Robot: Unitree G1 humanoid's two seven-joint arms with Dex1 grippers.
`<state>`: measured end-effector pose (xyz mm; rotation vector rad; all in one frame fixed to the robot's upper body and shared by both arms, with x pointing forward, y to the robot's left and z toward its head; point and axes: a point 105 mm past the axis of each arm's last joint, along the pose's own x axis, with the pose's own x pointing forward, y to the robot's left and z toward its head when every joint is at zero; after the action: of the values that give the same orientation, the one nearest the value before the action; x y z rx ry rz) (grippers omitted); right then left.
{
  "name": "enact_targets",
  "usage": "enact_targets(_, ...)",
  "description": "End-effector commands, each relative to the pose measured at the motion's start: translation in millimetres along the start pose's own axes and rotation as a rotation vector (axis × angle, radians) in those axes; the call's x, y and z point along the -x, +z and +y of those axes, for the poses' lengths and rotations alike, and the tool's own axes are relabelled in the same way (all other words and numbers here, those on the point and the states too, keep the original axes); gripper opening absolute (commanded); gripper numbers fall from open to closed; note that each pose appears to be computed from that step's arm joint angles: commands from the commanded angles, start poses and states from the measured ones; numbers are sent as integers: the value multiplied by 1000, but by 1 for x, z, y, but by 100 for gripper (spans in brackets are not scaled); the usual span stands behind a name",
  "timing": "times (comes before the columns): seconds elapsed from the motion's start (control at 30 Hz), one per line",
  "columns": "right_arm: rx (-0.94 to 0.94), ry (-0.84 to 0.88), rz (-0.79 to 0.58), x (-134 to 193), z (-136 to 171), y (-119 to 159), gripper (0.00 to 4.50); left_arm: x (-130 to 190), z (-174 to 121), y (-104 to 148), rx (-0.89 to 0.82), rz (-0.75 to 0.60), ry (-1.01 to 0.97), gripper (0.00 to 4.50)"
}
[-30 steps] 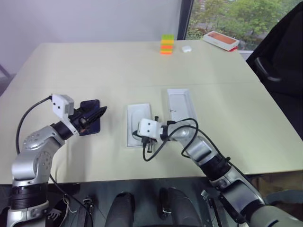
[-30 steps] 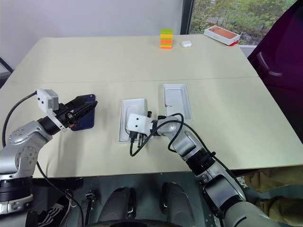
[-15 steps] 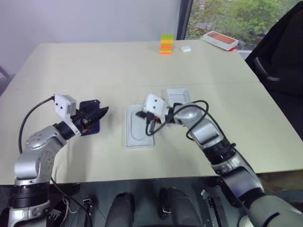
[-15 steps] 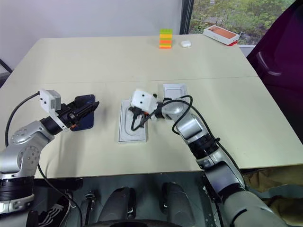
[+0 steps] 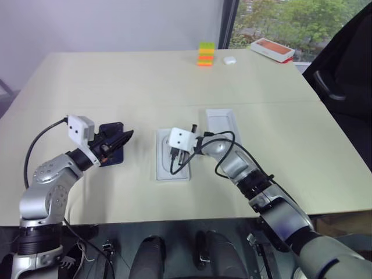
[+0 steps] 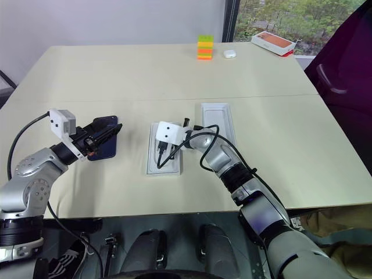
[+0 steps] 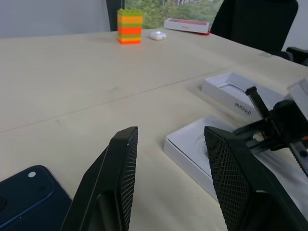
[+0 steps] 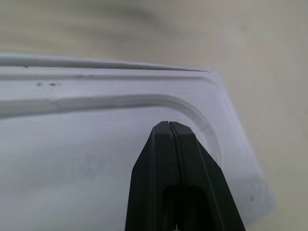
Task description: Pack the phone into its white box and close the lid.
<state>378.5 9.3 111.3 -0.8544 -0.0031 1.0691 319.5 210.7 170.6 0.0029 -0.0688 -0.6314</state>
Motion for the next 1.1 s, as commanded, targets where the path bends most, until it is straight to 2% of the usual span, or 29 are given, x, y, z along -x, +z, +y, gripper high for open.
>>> enact_targets(0.03,-3,102,-11,2,20,1,2,-1,-2,11,-47,-34,-1,231)
enact_targets(0.37,-39,139,-39,3,37,10,2,-2,0,12,-55,-35,5,231)
enact_targets(0.53,-19,30,-62,3,14,17,2,-3,-1,11,-53,-32,5,231)
enact_targets(0.63,-90,-20,-137,7,-2,32,2,-3,-1,10,-48,-27,3,231)
enact_targets(0.8,-224,-13,-281,32,-20,51,2,-1,1,5,2,6,-11,231)
enact_targets(0.9,-240,-14,-295,40,-25,54,2,0,5,4,13,16,0,231)
enact_targets(1.03,-255,2,-312,46,-26,59,2,10,25,-7,83,108,43,231)
enact_targets(1.1,-231,-21,-291,34,-21,60,2,19,52,-9,165,147,148,231)
